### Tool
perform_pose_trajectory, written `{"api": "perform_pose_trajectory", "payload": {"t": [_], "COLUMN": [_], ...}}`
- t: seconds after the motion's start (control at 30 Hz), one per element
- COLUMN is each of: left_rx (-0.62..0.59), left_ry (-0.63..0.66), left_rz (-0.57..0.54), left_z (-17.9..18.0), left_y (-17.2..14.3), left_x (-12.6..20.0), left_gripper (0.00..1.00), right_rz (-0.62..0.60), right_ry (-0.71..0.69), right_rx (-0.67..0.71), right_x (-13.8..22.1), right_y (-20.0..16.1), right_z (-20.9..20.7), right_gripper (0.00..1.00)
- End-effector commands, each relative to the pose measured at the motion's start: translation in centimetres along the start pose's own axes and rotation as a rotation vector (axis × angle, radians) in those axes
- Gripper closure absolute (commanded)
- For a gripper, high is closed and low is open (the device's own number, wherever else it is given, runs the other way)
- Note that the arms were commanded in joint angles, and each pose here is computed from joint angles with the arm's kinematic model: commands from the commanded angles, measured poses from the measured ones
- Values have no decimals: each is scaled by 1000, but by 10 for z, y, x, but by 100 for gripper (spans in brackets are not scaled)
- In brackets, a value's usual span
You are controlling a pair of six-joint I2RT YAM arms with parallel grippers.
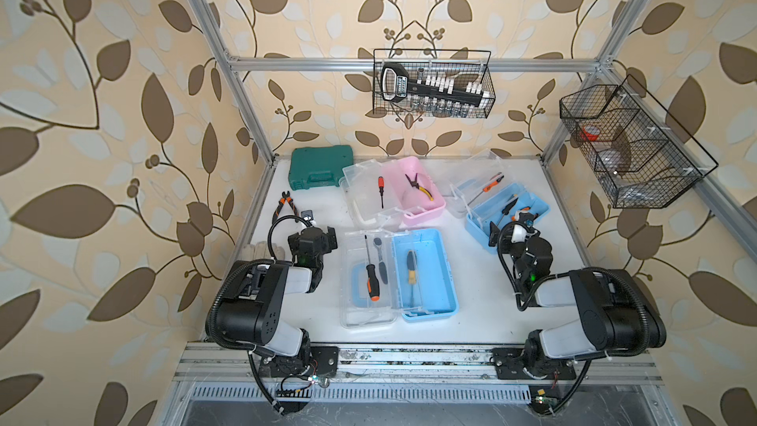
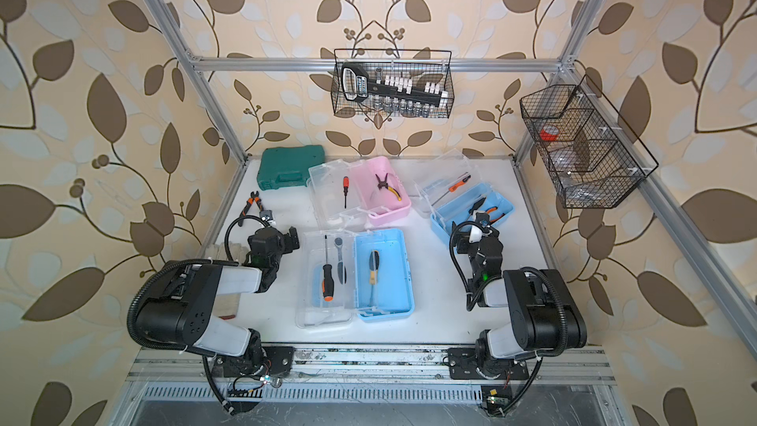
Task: Close toolboxes
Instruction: Close the toolbox lid.
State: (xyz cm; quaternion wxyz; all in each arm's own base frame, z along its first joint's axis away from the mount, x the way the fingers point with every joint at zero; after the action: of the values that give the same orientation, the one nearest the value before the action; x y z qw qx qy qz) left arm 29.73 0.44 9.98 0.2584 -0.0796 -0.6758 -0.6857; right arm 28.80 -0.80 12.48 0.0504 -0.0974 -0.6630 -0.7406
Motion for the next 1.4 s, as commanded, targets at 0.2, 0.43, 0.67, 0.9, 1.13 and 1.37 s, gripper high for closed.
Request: {"api": "perform_pose_trajectory", "payload": {"t": [0.2,0.43,0.67,0.9,1.13,1.37], "left_rx": [8,10,1,25,272,388], "left_ry": [4,3,-12,109,163,18], "left_rz": [-60,-64,-78,-72,-8,209], "left_z": [1,1,1,13,23,12], "left_y": [16,17,20,57,73,76], "left_x": [-3,-3,4,26,50,73], "left_gripper": [1,1,1,1,1,1], "right_rz": [-23,-20,-24,76,-30,-75], "right_ry": [25,26,25,-63,-126,-103], "right_rx": [2,-7,-8,-44,-218,-565], "right_x": [-6,-6,-5,-19,8,41], "right_y": [7,7,8,35,62,82], "right_z": [2,0,-1,-4,-7,-5], "right_gripper": [1,1,1,1,1,1]}}
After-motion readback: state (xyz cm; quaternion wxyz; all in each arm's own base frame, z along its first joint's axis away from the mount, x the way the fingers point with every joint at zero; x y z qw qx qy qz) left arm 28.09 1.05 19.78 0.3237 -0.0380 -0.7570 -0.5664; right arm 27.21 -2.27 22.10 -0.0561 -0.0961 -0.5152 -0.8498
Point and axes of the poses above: each gripper's point midway between its finger pads, its own x axis back along the fingers, its own z axis along the line the jaws close on, y = z × x, the point moved 8 cm from there along x, back along the fingers, and after that the axes turned 4 degrees about -x, right-handed, at the moved point
